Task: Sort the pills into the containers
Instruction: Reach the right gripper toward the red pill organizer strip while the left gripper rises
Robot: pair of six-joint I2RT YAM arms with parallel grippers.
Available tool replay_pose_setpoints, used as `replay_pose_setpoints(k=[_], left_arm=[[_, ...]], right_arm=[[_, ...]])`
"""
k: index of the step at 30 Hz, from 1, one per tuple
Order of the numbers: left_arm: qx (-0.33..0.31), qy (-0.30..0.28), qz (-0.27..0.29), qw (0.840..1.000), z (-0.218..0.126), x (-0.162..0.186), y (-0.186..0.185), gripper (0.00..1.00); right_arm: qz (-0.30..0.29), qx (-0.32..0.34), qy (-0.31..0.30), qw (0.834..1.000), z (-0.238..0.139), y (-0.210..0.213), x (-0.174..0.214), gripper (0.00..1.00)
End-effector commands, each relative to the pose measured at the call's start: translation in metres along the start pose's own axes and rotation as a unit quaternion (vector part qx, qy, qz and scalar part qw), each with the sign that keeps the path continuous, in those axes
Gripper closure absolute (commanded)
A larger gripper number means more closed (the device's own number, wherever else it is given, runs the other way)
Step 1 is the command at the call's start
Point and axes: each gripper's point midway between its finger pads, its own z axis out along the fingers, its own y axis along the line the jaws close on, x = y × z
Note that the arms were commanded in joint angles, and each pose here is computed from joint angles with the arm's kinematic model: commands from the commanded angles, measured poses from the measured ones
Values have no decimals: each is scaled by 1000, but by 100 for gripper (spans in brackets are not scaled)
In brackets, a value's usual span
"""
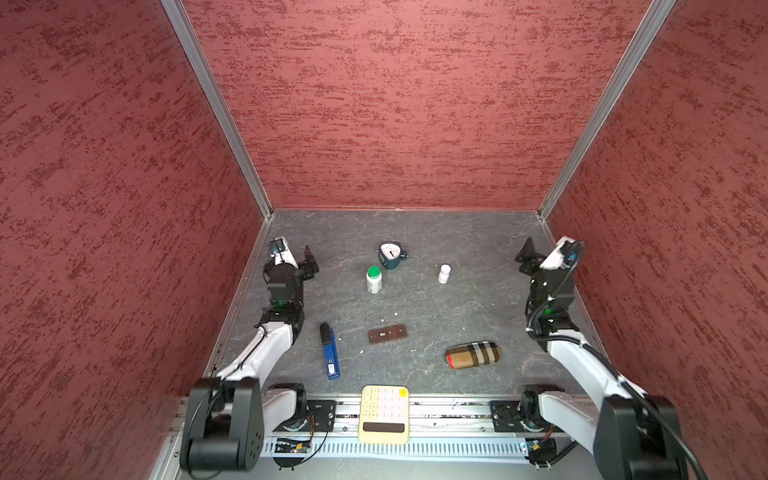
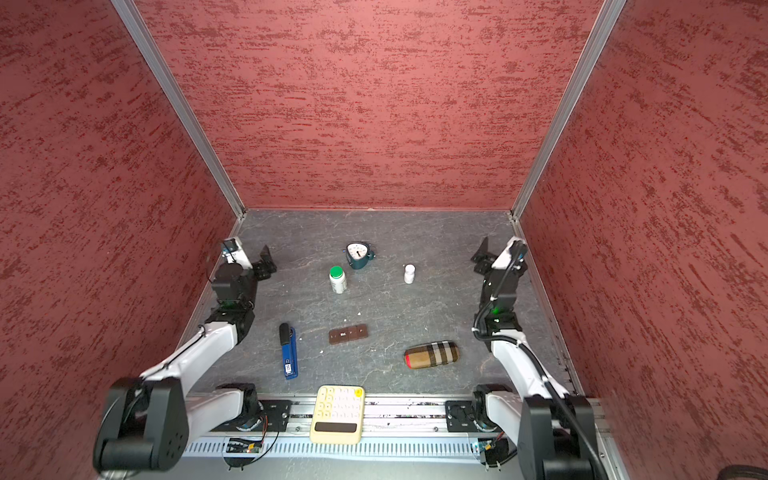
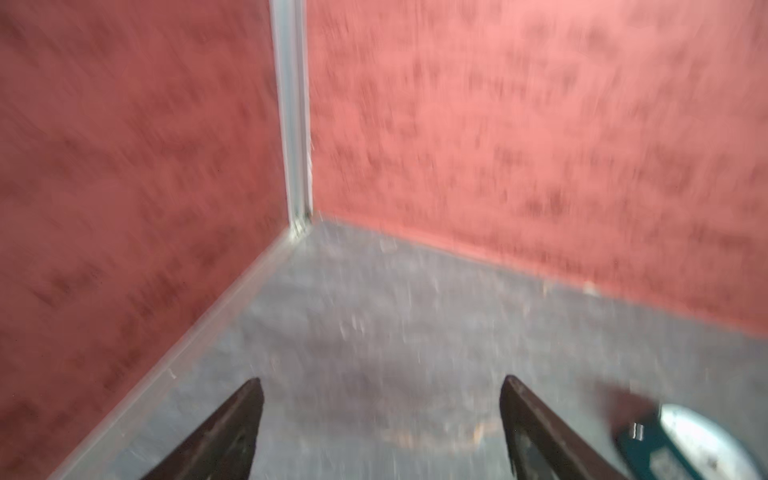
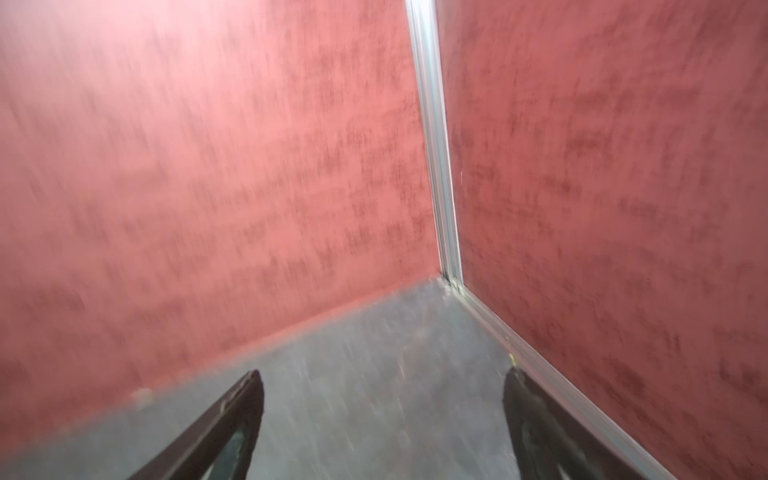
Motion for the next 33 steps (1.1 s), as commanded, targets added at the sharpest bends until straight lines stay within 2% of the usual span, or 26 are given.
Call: replay_pose_setpoints(k=[1,3,5,8,14,17,22,29,33], left_arm=[[-33,89,-38,995,-17,13,10,17],[-11,118,-51,992,-23,12,-1,19],[-8,156,-66,985,-31,19,-5,22],[12,194,-84,977,-40,31,-16,27],[19,222,-115,968,-69,54,-23,30],[21,256,-114,960,-80,72,-27,31],[57,336,-104,934,-97,111,-47,29],[98,376,-77,918,-119,133,-65,28],[110,379,-78,915,-128,132,-68,28]], right_arm=[[63,26,179,981,-7,-1,55,21],[105,0,226,968,-13,13,70,27],[151,-2,263,953,-21,19,87,28],[171,-8,298,939,-33,27,106,30],[149,-3,345,927,-52,45,136,30],[140,-6,397,907,-62,61,158,30],[121,-40,465,876,-87,98,192,31],[95,-70,493,862,-119,137,209,31],[70,-93,510,852,-135,163,216,31]])
